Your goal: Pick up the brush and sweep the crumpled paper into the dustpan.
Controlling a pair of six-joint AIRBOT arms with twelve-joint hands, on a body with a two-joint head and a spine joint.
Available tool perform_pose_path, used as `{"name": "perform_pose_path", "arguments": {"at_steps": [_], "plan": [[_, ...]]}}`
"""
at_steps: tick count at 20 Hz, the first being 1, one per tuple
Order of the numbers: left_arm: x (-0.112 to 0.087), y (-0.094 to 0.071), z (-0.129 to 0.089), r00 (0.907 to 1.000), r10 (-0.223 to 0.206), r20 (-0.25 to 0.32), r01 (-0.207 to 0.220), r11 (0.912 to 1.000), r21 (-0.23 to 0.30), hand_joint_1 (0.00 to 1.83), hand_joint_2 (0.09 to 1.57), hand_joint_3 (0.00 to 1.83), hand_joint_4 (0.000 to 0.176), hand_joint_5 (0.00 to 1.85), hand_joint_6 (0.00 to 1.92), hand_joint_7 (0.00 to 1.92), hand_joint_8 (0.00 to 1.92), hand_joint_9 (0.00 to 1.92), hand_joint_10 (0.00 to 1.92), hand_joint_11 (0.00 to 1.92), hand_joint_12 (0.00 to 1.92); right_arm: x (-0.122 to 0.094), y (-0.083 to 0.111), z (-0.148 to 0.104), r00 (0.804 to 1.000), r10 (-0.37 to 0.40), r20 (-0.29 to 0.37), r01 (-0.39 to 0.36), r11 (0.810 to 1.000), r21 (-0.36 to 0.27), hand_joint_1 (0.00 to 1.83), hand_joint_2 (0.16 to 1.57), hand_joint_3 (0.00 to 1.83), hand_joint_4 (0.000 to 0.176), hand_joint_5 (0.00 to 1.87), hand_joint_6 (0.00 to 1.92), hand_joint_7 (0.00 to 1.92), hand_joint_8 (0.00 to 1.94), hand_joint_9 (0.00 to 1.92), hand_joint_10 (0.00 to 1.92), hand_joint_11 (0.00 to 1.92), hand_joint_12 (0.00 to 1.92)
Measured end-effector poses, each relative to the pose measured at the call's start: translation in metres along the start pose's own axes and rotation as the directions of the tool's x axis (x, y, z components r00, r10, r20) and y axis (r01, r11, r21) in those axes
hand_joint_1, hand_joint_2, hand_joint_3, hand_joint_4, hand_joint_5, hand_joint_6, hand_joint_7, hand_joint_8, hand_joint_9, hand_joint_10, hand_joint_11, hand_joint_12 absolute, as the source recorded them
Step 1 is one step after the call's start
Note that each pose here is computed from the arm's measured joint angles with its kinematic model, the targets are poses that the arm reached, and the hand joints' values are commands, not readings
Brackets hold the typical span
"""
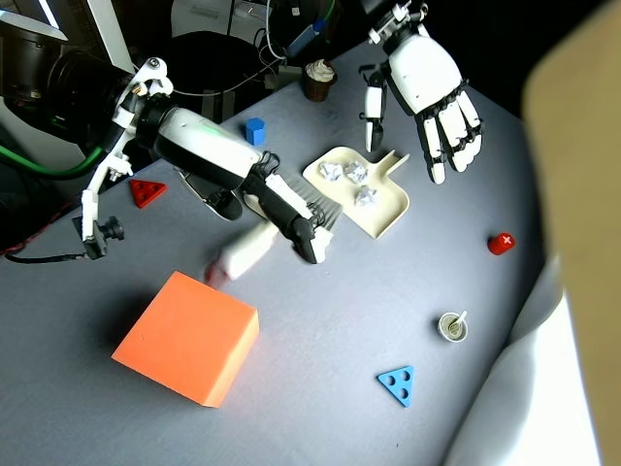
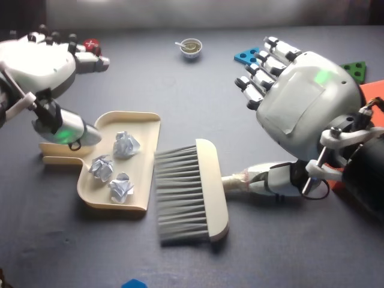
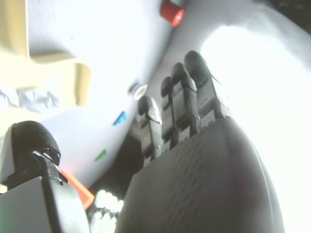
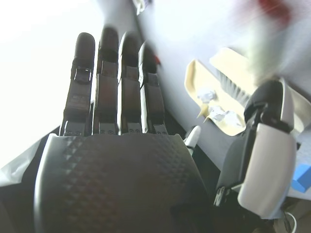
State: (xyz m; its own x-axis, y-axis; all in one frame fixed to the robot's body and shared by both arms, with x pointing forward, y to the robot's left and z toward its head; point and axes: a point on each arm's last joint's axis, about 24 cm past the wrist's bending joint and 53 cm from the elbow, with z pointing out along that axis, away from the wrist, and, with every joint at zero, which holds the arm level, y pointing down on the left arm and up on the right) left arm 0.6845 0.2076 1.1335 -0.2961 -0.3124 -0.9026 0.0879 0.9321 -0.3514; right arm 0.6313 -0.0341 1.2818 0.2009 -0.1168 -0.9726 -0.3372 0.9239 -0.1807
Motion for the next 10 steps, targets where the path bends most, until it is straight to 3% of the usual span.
{"name": "perform_pose_path", "arguments": {"at_steps": [3,4,7,10], "plan": [[-0.001,-0.011,-0.002,0.9998,-0.016,-0.009,0.016,0.9997,0.018,0.73,1.01,0.0,0.151,0.26,0.0,0.17,0.0,0.18,0.0,0.0,0.52,0.006,-0.006,-0.011,0.998,0.066,-0.024,-0.067,0.997,-0.042,0.0,0.84,0.01,0.0,0.15,0.0,0.18,0.0,0.16,0.0,0.16,0.04],[-0.004,-0.017,-0.001,0.9998,-0.018,-0.009,0.018,0.9993,0.034,0.76,1.01,0.0,0.143,0.28,0.01,0.18,0.0,0.19,0.0,0.0,0.53,0.01,-0.013,-0.017,0.995,0.094,-0.041,-0.096,0.993,-0.062,0.0,0.85,0.01,0.0,0.16,0.01,0.19,0.0,0.17,0.0,0.17,0.04],[-0.021,-0.028,0.0,0.9995,-0.021,0.024,0.02,0.9988,0.046,0.76,1.0,0.0,0.143,0.3,0.01,0.19,0.0,0.2,0.0,0.0,0.54,0.017,-0.029,-0.034,0.984,0.157,-0.087,-0.166,0.98,-0.108,0.0,0.85,0.01,0.0,0.16,0.0,0.2,0.01,0.18,0.01,0.18,0.04],[-0.033,-0.038,0.002,0.9991,-0.02,0.038,0.017,0.9978,0.064,0.78,1.0,0.0,0.144,0.29,0.0,0.18,0.0,0.18,0.0,0.0,0.47,0.025,-0.046,-0.051,0.954,0.246,-0.172,-0.271,0.952,-0.14,0.0,0.88,0.01,0.0,0.18,0.01,0.2,0.01,0.17,0.0,0.17,0.03]]}}
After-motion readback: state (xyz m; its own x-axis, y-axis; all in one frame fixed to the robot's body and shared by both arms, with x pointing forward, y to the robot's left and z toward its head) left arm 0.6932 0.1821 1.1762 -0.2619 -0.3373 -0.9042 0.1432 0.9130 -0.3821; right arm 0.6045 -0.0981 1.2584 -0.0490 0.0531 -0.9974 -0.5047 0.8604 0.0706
